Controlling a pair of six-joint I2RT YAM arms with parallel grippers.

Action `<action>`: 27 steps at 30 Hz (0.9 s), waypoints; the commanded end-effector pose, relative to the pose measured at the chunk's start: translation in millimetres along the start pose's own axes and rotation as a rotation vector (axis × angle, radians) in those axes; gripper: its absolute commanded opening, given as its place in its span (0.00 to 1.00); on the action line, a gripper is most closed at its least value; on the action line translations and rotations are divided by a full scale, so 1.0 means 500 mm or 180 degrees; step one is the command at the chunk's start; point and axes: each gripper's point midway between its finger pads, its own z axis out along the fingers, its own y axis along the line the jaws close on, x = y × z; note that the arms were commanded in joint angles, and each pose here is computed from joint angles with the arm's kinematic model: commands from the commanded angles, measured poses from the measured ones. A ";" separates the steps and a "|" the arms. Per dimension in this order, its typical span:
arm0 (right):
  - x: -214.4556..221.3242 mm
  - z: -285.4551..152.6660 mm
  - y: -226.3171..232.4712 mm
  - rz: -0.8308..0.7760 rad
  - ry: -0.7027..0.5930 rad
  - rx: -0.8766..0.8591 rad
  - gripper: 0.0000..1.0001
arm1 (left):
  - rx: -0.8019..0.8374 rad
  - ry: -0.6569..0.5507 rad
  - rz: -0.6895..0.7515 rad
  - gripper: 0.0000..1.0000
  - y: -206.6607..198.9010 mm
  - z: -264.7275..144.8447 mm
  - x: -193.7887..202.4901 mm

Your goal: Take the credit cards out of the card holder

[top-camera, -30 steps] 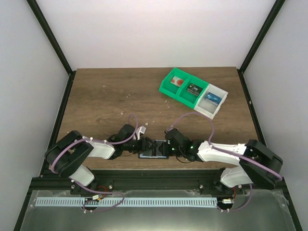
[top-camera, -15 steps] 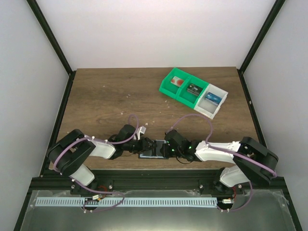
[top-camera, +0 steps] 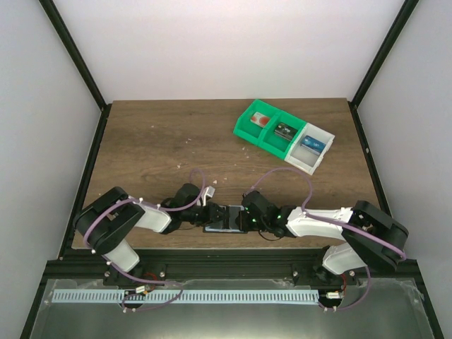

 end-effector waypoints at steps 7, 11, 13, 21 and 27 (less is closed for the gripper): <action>0.013 0.007 -0.035 0.0052 0.0030 0.0171 0.14 | -0.0053 0.0047 -0.0011 0.15 0.022 0.003 0.011; 0.013 0.007 -0.035 0.0055 0.0030 0.0169 0.14 | -0.0048 0.0059 -0.0017 0.10 0.024 0.005 0.013; 0.013 0.008 -0.035 0.0051 0.0033 0.0172 0.14 | -0.0052 0.0071 -0.0024 0.09 0.025 0.006 0.014; 0.002 0.001 -0.023 0.0043 -0.0009 0.0147 0.13 | -0.0040 0.0084 -0.0019 0.07 0.024 0.006 0.015; -0.018 -0.014 -0.017 0.0025 -0.0135 0.0170 0.14 | -0.0041 0.0098 -0.0025 0.04 0.024 0.008 0.016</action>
